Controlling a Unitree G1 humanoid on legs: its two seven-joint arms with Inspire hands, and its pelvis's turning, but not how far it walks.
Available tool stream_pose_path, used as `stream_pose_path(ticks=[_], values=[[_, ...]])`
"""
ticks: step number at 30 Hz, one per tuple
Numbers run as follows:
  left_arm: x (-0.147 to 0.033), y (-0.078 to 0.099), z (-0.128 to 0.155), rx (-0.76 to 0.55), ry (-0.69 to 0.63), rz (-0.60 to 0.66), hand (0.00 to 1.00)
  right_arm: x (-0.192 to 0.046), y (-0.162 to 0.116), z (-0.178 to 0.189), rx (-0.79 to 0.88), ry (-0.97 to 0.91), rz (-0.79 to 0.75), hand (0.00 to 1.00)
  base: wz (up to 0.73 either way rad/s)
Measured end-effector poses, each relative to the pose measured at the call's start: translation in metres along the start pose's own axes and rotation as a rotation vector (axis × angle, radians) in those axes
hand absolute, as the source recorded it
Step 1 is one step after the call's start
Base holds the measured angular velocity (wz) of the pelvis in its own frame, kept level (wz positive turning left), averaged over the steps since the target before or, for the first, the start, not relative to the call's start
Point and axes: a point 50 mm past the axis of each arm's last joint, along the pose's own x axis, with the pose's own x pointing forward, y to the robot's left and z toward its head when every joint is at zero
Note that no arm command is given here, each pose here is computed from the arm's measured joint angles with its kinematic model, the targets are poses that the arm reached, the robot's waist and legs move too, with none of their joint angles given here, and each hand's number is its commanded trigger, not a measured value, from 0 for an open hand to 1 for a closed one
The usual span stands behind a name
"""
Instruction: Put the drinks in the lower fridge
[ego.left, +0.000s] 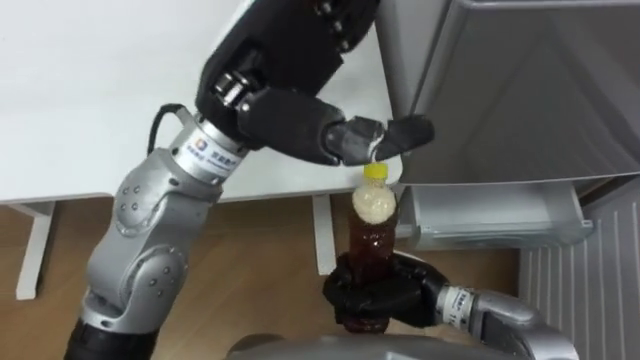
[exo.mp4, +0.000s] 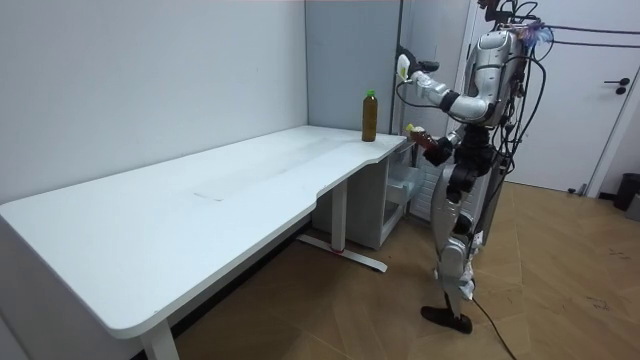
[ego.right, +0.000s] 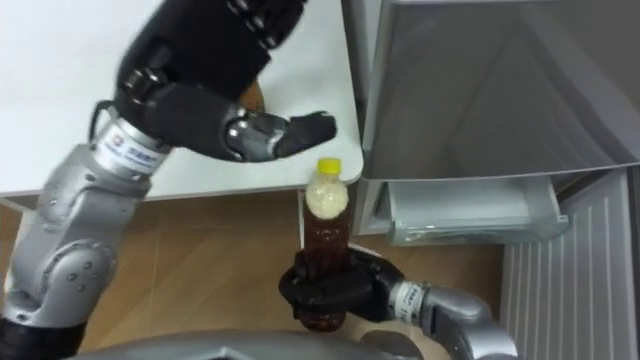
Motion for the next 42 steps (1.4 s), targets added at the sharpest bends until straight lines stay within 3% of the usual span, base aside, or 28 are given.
stream_pose_path(ticks=[6,10,13,19,24,28,30,34,36,40,42], values=[[0.006,0.006,0.049,0.081,-0.228,-0.034,0.0,-0.013,-0.016,-0.023,0.119,0.028,-0.124,1.0,-0.01],[-0.001,0.018,0.067,0.156,-0.284,0.019,0.0,-0.02,-0.021,-0.035,0.236,-0.029,-0.2,1.0,0.07],[-0.009,0.027,0.084,0.226,-0.332,0.078,0.0,-0.025,-0.022,-0.048,0.337,-0.072,-0.259,1.0,-0.01],[-0.039,0.048,0.128,0.405,-0.465,0.351,0.0,-0.038,-0.027,-0.064,0.503,-0.193,-0.384,1.0,0.03],[-0.077,0.059,0.156,0.524,-0.605,0.663,0.0,-0.055,-0.032,-0.084,0.654,-0.258,-0.539,1.0,0.02],[-0.109,0.072,0.159,0.602,-0.591,0.966,0.0,-0.067,-0.032,-0.1,0.75,-0.26,-0.679,1.0,0.07],[-0.137,0.081,0.155,0.634,-0.533,1.19,0.0,-0.076,-0.034,-0.108,0.822,-0.296,-0.774,1.0,0.0],[-0.181,0.096,0.136,0.594,-0.41,1.497,0.0,-0.088,-0.033,-0.121,0.91,-0.282,-0.89,1.0,0.02],[-0.212,0.101,0.119,0.554,-0.309,1.677,0.0,-0.093,-0.03,-0.129,0.963,-0.271,-0.95,1.0,0.0],[-0.258,0.098,0.092,0.447,-0.168,1.915,0.0,-0.094,-0.03,-0.133,1.045,-0.269,-0.992,1.0,0.0],[-0.282,0.096,0.063,0.335,-0.079,2.049,0.0,-0.093,-0.03,-0.132,1.107,-0.297,-1.005,1.0,0.0]])
